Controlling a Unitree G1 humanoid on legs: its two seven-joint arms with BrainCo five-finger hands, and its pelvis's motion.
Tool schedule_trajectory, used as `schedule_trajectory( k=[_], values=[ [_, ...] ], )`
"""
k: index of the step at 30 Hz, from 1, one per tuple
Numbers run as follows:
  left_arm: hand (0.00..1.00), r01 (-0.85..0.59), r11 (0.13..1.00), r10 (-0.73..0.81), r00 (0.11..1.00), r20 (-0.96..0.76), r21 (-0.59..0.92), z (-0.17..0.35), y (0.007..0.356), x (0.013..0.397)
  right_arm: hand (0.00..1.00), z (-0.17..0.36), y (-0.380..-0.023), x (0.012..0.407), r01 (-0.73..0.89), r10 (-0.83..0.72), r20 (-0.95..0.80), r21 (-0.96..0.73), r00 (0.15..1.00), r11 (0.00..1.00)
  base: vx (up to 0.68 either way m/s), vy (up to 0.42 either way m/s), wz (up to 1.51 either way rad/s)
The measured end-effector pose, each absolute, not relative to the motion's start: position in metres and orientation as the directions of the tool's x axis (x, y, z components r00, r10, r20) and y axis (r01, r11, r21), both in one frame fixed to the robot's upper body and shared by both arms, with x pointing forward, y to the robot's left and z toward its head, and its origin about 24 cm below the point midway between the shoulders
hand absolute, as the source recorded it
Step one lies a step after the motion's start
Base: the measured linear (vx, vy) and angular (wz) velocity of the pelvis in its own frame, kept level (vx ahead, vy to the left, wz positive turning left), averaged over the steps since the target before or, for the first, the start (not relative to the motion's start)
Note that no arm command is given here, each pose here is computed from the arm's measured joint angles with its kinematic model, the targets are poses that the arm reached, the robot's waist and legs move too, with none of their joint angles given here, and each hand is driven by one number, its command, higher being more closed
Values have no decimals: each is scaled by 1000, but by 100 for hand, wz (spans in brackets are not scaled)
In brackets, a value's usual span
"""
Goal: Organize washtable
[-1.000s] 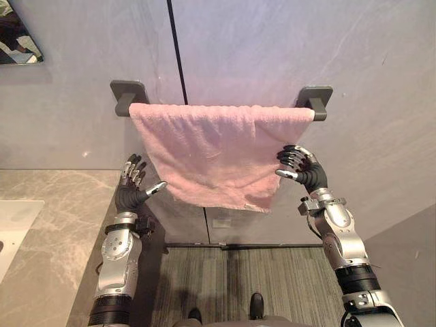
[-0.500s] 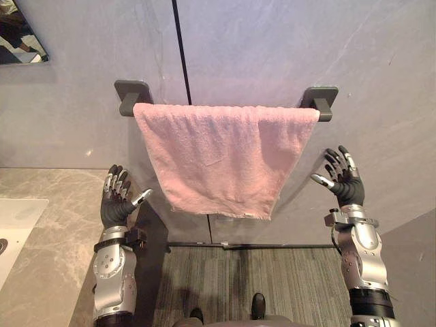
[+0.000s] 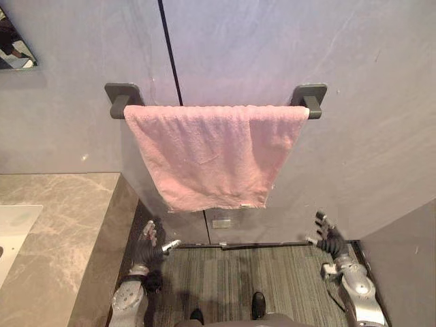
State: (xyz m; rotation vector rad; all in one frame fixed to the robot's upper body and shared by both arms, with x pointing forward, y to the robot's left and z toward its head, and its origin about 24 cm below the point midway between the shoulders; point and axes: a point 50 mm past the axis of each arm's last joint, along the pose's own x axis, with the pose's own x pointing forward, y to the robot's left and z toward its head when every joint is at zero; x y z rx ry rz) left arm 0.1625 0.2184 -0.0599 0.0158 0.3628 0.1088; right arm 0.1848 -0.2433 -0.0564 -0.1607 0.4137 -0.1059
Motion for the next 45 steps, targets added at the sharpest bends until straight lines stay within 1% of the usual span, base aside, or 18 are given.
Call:
schedule_trajectory(
  k=[3,6,9,14,19,21,26,31,33,37,39,42,44,45],
  values=[
    [0,-103,993,116,884,-454,54,-80,219,149,0,-74,-240,173,24,-122,-476,-206,871,978,0,0,0],
    [0,-102,991,137,798,-586,92,-106,221,127,0,-96,-237,157,-39,-105,-582,-229,806,973,0,0,0],
    [0,-99,988,150,748,-646,115,-118,222,113,0,-105,-236,148,-65,-104,-627,-241,772,968,-4,4,4],
    [0,-98,983,179,695,-697,155,-127,225,99,0,-114,-236,139,-98,-109,-671,-263,733,960,-10,-2,5],
    [0,-94,982,183,664,-725,162,-132,225,92,0,-121,-240,128,-116,-130,-710,-287,692,951,4,-1,3],
    [0,-86,982,184,659,-729,171,-133,225,91,0,-121,-242,128,-120,-136,-711,-298,690,947,0,0,0],
    [0,-86,979,196,640,-743,184,-136,226,86,0,-127,-245,120,-117,-155,-742,-301,652,946,0,0,0],
    [0,-89,978,200,638,-744,186,-136,226,85,0,-127,-246,119,-117,-162,-744,-307,648,944,23,5,-1],
    [0,-88,979,199,627,-753,185,-138,226,83,0,-130,-246,117,-124,-162,-758,-305,632,944,17,10,-6],
    [0,-90,978,201,626,-754,186,-138,226,83,0,-129,-244,122,-128,-158,-753,-307,638,943,-13,10,-28],
    [0,-91,978,201,642,-740,187,-136,226,90,0,-126,-242,132,-146,-146,-739,-315,657,938,-86,-15,-30],
    [0,-92,977,201,712,-673,194,-124,226,117,0,-123,-230,147,-207,-96,-724,-317,683,925,-113,5,-3],
    [0,-87,974,200,756,-624,207,-115,227,135,0,-126,-223,144,-226,-77,-736,-304,673,926,-1,-71,73],
    [0,-85,974,200,762,-616,211,-113,228,137,0,-127,-221,144,-234,-69,-739,-299,670,925,3,-166,106]
  ],
)
